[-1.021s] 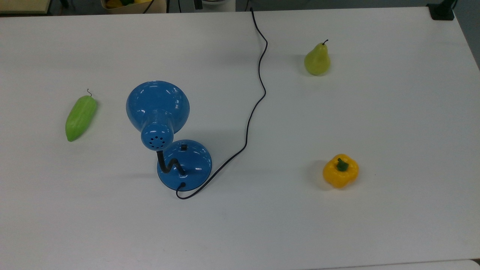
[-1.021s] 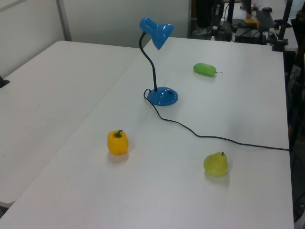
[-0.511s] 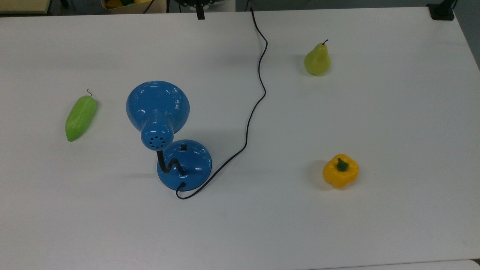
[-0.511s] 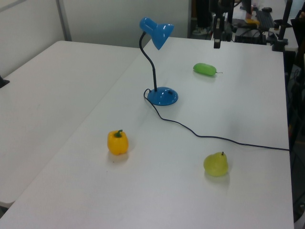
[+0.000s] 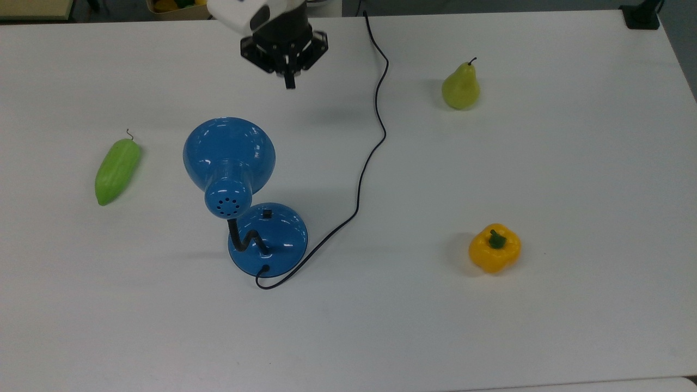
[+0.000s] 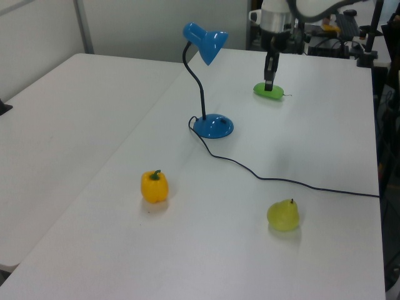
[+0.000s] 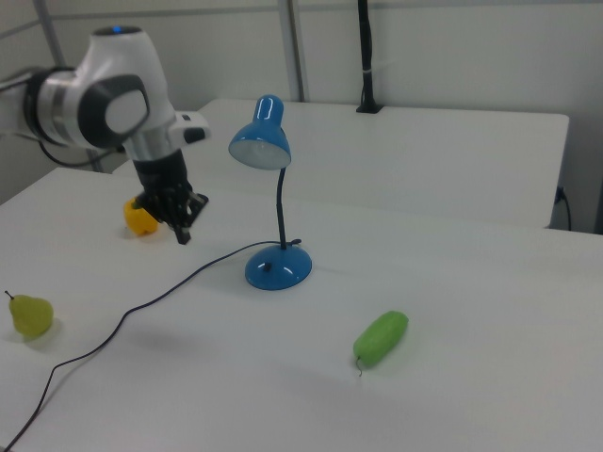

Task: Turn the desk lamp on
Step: 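Move the gripper down toward the switch on the blue lamp base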

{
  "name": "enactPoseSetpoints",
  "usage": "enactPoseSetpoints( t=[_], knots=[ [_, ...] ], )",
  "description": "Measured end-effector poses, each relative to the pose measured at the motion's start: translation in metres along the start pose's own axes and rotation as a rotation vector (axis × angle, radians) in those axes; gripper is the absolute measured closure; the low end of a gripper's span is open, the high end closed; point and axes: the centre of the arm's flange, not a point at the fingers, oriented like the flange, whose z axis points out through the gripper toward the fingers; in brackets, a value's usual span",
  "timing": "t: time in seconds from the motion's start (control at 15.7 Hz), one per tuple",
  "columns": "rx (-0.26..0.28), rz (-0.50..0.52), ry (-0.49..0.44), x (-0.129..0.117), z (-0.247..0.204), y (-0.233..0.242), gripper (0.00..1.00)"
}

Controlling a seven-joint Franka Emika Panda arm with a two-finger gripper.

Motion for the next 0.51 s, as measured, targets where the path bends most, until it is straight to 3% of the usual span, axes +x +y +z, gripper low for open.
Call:
enactPoseSetpoints(
  t=[0.51],
  knots=[
    [-0.025,0.004,0.130,0.037,0.069,0.014,0.99]
  ],
)
